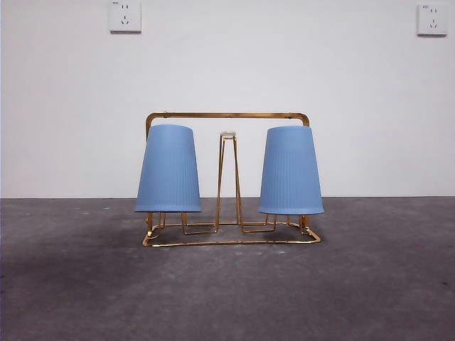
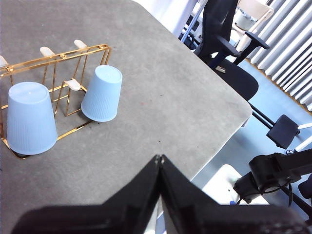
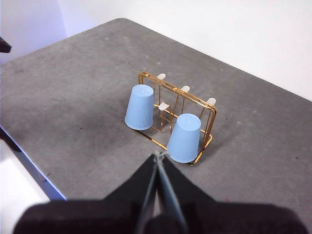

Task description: Pick up cup 1,put cup 1 in the cup rack,pick up cup 2,put cup 2 in the cup rack

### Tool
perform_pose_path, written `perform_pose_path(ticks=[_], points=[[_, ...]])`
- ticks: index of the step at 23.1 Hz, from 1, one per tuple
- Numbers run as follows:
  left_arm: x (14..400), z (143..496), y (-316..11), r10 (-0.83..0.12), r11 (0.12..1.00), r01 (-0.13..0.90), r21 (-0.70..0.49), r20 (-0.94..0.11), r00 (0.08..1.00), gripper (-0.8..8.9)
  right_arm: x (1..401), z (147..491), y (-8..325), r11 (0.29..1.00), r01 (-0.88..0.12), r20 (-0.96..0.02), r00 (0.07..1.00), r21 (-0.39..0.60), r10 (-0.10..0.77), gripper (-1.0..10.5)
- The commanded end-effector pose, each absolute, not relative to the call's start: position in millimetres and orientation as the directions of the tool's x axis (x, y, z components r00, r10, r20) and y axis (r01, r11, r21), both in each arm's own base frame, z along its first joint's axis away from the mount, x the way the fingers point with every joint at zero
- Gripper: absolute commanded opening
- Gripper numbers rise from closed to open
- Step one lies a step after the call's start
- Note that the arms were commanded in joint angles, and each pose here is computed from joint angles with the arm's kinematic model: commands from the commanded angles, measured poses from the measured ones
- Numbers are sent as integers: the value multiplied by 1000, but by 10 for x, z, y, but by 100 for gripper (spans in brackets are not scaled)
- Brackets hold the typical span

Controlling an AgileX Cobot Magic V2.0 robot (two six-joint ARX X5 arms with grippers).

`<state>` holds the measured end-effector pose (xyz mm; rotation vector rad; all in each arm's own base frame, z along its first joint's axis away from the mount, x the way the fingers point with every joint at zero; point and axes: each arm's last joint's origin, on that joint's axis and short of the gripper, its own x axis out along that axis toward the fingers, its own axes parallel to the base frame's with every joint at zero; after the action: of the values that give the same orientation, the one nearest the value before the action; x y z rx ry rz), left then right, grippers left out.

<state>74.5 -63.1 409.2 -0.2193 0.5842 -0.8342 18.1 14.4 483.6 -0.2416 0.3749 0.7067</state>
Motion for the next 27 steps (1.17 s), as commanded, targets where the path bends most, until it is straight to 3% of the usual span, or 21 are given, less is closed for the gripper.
perform_pose_path(ticks=[1, 7, 12, 19, 23, 27], points=[[771, 4070, -651, -749, 661, 631, -407, -409, 520, -4, 180, 4809, 144, 740, -668, -437, 691, -81, 576, 5], [861, 4065, -705, -734, 674, 655, -342, -416, 537, -4, 180, 4809, 144, 740, -668, -437, 691, -81, 576, 5], [974, 4126, -702, -583, 803, 582, -127, -365, 725, -4, 180, 4809, 144, 740, -668, -437, 691, -81, 576, 5], [1086, 4253, -565, -282, 940, 313, 132, -208, 936, -4, 180, 4809, 144, 740, -668, -437, 691, -81, 576, 5], [1110, 4158, -399, -233, 948, 240, 210, -56, 971, -4, 180, 4809, 144, 740, -668, -437, 691, -81, 576, 5], [1099, 3767, -254, -197, 963, 171, 207, 114, 974, -4, 180, 4809, 144, 740, -668, -437, 691, -81, 576, 5]])
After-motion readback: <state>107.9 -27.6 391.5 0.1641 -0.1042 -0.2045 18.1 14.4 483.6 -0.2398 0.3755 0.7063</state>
